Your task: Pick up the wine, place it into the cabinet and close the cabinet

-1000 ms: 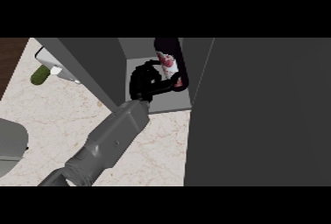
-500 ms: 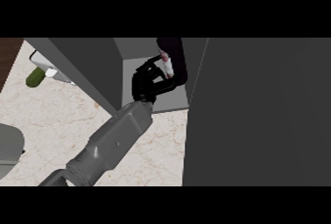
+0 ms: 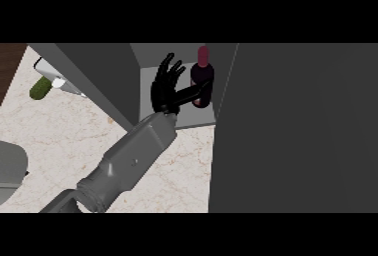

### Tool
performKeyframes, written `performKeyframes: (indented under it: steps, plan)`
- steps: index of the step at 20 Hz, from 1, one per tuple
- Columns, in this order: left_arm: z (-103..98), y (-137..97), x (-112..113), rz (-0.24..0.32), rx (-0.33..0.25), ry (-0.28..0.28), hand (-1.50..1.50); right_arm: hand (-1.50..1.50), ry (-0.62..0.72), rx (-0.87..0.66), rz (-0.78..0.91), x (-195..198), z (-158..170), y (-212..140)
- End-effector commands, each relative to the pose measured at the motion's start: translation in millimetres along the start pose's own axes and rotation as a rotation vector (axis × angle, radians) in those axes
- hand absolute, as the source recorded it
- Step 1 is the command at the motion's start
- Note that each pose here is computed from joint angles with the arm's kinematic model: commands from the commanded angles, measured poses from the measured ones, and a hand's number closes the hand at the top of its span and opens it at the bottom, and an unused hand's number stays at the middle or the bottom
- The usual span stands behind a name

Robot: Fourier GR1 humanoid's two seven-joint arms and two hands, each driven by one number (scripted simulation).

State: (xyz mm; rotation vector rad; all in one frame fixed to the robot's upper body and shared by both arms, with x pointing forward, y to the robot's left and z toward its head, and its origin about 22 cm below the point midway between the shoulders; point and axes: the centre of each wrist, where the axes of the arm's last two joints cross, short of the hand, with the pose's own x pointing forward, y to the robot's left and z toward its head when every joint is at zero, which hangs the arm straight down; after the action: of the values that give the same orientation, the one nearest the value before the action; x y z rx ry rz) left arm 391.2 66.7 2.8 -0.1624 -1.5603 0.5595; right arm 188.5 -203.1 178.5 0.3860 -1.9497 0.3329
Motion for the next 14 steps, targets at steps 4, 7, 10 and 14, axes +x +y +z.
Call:
performKeyframes:
  steps: [4,7,10,14]
  plan:
    - [-4,-2,1,-0.099,-0.002,-0.037,-1.5,-1.5,0.0,0.014,-0.002,3,4,-6]
    - [-10,-14,10,-0.179,-0.064,-0.07,-1.5,-1.5,0.0,-0.014,0.0,0,-4,2]
    - [-3,-8,2,-0.205,-0.087,-0.098,-1.5,-1.5,-0.017,0.006,-0.009,1,-7,2]
    - [0,-15,3,-0.192,-0.092,-0.128,-1.5,-1.5,-0.001,0.005,-0.007,6,-9,6]
